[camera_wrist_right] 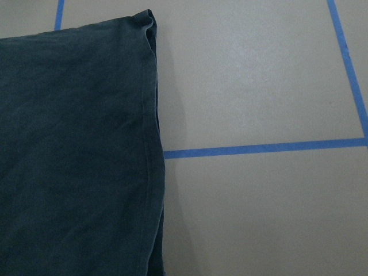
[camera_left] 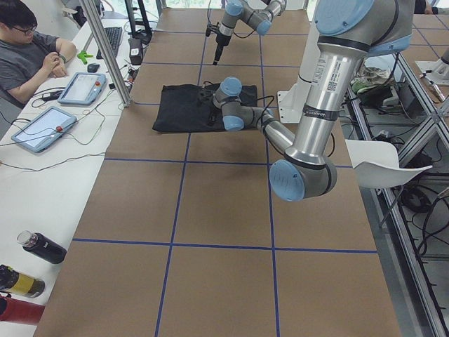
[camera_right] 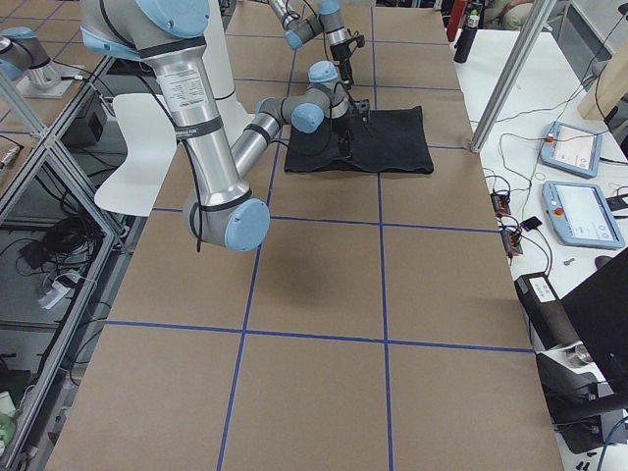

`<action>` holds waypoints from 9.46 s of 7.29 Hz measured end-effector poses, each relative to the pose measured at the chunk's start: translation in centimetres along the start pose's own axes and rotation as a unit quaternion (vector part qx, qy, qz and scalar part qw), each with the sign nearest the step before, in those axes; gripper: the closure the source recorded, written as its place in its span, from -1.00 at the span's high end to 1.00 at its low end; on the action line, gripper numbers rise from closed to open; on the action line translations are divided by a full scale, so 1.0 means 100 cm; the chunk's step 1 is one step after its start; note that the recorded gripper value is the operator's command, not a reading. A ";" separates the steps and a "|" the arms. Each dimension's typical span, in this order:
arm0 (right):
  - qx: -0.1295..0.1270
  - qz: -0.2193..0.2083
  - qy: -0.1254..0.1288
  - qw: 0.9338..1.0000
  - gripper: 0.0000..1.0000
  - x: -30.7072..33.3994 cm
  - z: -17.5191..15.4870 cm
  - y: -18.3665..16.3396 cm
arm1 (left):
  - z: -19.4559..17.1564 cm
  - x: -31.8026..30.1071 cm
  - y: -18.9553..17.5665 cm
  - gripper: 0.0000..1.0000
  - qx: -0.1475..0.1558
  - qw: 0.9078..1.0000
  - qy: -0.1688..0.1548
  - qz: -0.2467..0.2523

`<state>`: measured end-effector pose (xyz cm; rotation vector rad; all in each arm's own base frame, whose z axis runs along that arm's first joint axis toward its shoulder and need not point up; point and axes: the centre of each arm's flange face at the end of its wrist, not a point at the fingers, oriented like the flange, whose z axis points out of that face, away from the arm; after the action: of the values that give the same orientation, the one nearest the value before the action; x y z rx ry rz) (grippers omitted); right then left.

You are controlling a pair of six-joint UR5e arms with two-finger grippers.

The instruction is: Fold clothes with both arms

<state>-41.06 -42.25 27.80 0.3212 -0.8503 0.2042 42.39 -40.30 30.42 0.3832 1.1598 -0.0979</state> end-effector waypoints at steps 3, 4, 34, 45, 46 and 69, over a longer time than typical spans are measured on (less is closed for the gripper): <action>0.014 0.006 -0.018 1.000 1.00 0.024 0.008 0.026 | 0.002 0.018 0.106 1.00 -0.035 0.998 -0.028 -0.043; 0.016 0.006 -0.018 1.000 1.00 0.025 0.009 0.027 | 0.009 0.022 0.132 0.92 -0.044 0.997 -0.032 -0.054; 0.031 0.167 0.019 0.985 0.82 -0.106 0.036 0.209 | 0.027 0.046 0.191 -1.00 -0.077 0.993 -0.030 -0.085; 0.058 0.150 0.025 0.987 0.25 -0.100 0.065 0.205 | 0.026 0.048 0.190 -1.00 -0.075 0.993 -0.028 -0.086; 0.058 0.149 0.028 0.987 0.22 -0.100 0.067 0.205 | 0.026 0.048 0.189 -1.00 -0.075 0.993 -0.027 -0.086; 0.087 0.152 0.020 0.984 -1.00 -0.141 -0.069 0.072 | -0.079 0.108 0.025 -1.00 -0.036 0.999 0.000 -0.033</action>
<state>-47.45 -33.73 14.21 0.3480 -0.8402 0.5697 40.53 -33.98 18.50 0.2807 1.1737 -0.1137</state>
